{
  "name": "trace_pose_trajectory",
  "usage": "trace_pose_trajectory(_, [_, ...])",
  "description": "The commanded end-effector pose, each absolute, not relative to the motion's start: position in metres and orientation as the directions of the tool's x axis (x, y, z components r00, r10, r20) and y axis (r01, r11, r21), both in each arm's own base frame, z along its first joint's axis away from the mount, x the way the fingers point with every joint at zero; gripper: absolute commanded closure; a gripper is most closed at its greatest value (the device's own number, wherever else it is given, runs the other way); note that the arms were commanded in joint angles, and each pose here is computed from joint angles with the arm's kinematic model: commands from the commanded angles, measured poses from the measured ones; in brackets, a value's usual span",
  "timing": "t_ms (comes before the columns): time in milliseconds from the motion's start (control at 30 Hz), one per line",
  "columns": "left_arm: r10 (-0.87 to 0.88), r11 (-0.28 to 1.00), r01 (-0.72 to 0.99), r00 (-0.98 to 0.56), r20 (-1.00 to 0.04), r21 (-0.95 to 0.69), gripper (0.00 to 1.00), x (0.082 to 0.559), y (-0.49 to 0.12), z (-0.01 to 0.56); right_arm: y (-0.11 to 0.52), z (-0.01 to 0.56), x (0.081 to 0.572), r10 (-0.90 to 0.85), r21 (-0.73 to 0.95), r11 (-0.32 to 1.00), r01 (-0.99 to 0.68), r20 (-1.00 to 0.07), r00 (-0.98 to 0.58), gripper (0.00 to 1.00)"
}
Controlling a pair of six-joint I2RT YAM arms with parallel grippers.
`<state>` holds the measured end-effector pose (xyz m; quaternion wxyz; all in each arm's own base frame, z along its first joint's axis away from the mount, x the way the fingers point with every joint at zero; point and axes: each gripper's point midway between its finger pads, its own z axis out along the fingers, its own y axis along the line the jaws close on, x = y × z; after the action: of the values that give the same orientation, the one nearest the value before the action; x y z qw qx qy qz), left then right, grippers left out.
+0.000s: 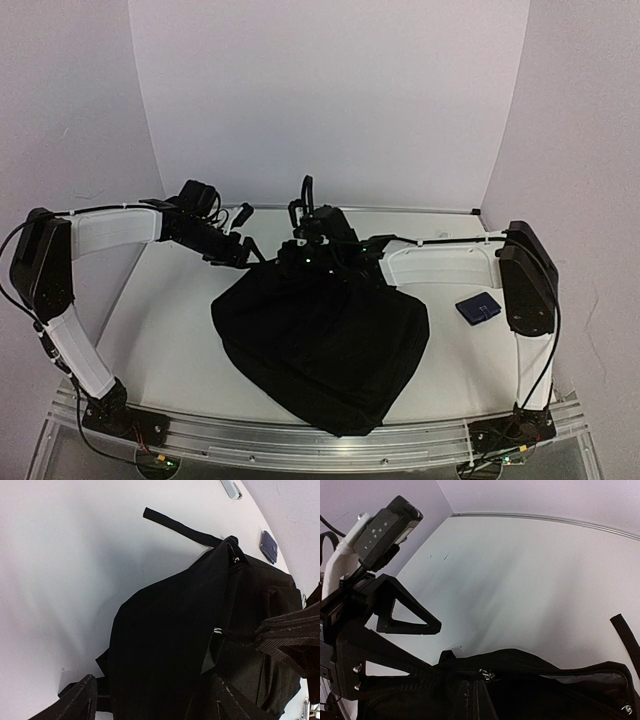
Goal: Pack the student bag
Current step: Zip the student bag at the center of the board.
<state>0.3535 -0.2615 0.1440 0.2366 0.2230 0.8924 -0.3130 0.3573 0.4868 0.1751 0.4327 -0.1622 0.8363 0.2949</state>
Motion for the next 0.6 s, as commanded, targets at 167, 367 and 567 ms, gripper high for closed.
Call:
trace_pose_trajectory(167, [0.259, 0.631, 0.599, -0.762, -0.594, -0.493, 0.44, 0.367, -0.282, 0.153, 0.476, 0.225, 0.354, 0.061, 0.384, 0.757, -0.528, -0.847, -0.528, 1.0])
trace_pose_trajectory(367, [0.267, 0.618, 0.602, -0.766, -0.585, -0.505, 0.69, 0.364, -0.288, 0.149, 0.473, 0.22, 0.355, 0.051, 0.372, 0.771, -0.517, -0.845, -0.532, 1.0])
trace_pose_trajectory(567, [0.236, 0.655, 0.58, -0.766, -0.598, -0.484, 1.0, 0.367, -0.282, 0.15, 0.457, 0.209, 0.361, 0.027, 0.314, 0.827, -0.466, -0.85, -0.526, 1.0])
